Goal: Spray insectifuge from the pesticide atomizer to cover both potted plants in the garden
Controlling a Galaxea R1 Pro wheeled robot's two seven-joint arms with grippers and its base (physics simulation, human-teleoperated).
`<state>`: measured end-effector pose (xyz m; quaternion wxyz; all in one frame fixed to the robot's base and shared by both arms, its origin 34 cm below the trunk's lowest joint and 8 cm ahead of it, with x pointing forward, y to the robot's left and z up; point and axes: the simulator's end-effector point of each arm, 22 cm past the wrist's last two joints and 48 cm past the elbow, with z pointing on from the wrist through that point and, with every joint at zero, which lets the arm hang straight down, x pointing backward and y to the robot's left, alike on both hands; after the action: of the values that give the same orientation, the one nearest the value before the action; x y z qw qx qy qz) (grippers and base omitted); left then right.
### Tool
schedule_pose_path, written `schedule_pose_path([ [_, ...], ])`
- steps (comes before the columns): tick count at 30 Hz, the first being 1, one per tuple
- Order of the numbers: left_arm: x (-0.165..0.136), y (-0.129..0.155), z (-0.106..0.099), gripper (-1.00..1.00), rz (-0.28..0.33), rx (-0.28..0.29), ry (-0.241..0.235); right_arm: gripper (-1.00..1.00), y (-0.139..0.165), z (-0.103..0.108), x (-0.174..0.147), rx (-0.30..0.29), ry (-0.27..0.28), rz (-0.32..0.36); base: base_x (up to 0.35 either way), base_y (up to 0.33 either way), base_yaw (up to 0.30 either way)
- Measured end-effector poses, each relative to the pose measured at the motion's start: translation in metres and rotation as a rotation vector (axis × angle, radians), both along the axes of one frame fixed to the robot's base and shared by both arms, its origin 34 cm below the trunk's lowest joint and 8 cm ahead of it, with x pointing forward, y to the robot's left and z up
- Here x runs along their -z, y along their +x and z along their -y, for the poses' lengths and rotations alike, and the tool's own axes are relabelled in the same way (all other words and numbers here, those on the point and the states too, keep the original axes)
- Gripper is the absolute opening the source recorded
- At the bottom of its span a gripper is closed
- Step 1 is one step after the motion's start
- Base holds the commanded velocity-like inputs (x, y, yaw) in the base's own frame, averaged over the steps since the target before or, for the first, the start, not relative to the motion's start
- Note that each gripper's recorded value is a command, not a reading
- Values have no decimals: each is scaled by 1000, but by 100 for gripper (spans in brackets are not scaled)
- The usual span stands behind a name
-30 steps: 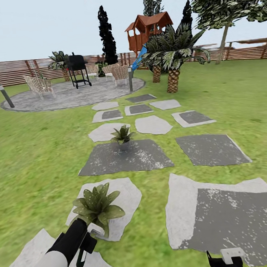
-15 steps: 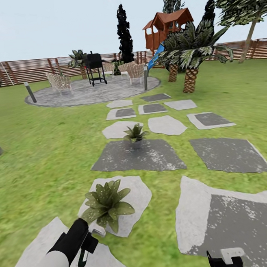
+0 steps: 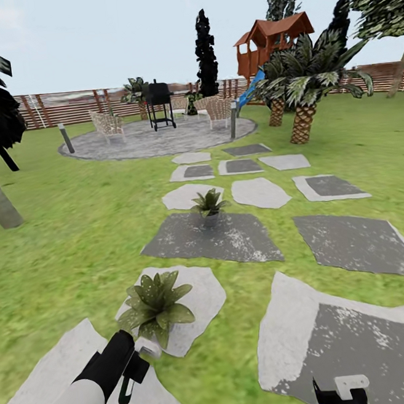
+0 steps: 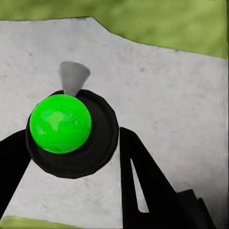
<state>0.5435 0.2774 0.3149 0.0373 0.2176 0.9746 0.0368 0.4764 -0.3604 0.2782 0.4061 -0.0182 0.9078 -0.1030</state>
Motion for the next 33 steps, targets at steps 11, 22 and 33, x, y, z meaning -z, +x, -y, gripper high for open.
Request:
schedule_pose_path([
  [11, -1, 1, 3, -100, 3, 3, -4, 100, 0, 0, 0, 0, 0, 1, 51, -274, 143],
  [22, -1, 1, 3, -100, 3, 0, -5, 100, 0, 0, 0, -1, 1, 0, 187, -191, 66],
  [33, -4, 3, 4, -100, 11, -1, -7, 100, 2, 0, -3, -1, 1, 6, 47, -19, 213],
])
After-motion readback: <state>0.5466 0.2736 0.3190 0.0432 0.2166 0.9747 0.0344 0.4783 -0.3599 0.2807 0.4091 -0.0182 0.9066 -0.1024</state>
